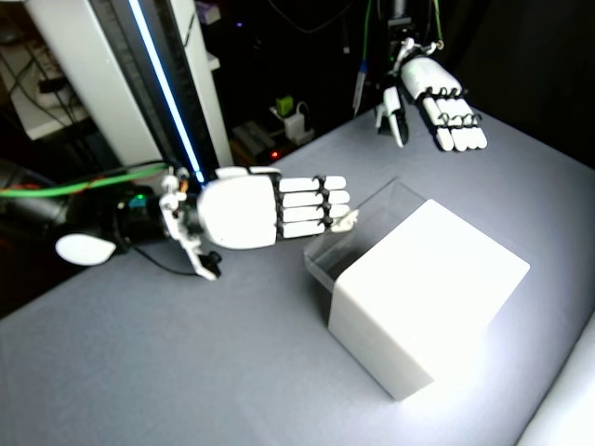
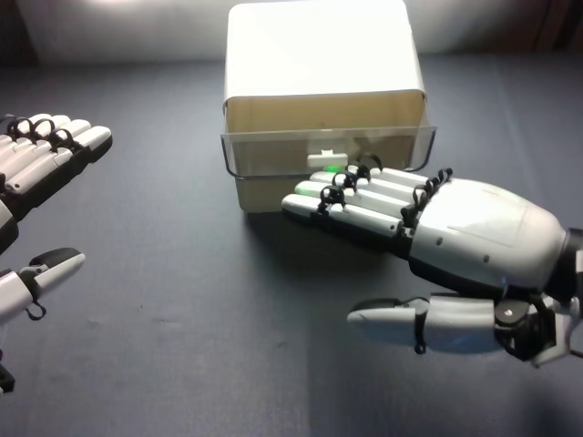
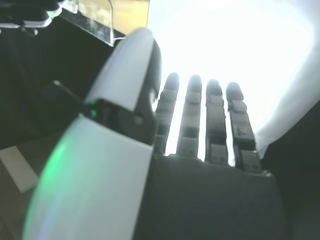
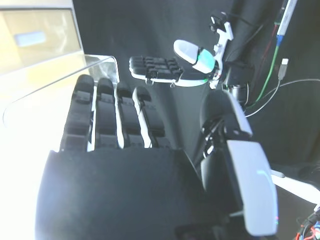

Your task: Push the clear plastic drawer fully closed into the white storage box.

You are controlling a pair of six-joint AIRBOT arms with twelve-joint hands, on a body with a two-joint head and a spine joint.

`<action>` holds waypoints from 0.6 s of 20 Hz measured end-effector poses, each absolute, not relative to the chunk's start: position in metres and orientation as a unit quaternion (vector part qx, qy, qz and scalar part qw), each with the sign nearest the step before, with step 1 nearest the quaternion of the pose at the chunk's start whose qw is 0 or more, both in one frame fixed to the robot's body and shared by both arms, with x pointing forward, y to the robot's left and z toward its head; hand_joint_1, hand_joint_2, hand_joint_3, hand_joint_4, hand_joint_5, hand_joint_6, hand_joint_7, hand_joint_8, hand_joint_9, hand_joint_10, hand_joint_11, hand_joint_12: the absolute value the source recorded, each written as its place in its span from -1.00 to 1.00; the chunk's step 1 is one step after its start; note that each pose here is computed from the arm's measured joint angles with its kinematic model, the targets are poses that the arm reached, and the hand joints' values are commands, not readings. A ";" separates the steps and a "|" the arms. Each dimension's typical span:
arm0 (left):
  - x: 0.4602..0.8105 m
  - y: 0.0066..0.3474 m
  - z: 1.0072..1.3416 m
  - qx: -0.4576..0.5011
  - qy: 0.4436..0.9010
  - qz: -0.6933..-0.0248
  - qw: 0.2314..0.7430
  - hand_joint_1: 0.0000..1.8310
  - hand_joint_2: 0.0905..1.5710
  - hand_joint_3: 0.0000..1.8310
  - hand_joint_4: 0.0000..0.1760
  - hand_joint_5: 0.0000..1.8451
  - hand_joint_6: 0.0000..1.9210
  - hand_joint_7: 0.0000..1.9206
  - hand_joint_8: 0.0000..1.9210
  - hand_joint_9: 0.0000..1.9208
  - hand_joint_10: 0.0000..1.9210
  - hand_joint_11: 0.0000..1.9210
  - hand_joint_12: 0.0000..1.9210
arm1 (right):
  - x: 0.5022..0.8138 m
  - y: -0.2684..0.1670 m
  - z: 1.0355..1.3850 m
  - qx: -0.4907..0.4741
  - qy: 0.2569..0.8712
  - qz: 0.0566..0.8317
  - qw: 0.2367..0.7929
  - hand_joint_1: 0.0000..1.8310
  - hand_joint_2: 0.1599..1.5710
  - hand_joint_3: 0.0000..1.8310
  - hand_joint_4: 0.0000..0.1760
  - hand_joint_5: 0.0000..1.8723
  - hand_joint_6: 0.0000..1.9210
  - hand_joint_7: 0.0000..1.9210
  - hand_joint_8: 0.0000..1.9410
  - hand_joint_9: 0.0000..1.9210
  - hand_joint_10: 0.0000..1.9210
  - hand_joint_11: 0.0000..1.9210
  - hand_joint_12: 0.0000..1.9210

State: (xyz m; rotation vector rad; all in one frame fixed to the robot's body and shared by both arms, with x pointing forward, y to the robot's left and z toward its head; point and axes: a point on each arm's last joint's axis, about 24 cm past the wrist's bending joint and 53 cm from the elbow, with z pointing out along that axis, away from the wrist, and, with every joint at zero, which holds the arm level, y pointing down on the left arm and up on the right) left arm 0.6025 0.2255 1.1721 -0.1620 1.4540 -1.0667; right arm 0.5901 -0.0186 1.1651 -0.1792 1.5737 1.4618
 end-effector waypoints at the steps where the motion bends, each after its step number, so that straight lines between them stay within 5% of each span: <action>1: 0.602 0.225 1.172 -0.070 0.631 -0.464 0.618 -0.20 0.79 -1.00 -1.00 -1.00 -1.00 -1.00 -1.00 -1.00 -1.00 -1.00 -1.00 | 0.595 -0.017 1.165 -0.075 0.644 0.592 0.479 -0.67 0.67 -1.00 -1.00 -1.00 -1.00 -1.00 -1.00 -1.00 -1.00 -1.00 -1.00; 12: 0.603 0.226 1.172 -0.071 0.631 -0.464 0.618 -0.18 0.78 -1.00 -1.00 -1.00 -1.00 -1.00 -1.00 -1.00 -1.00 -1.00 -1.00 | 0.635 -0.020 1.157 -0.050 0.658 0.548 0.514 -0.72 0.71 -1.00 -1.00 -1.00 -1.00 -1.00 -1.00 -1.00 -1.00 -1.00 -1.00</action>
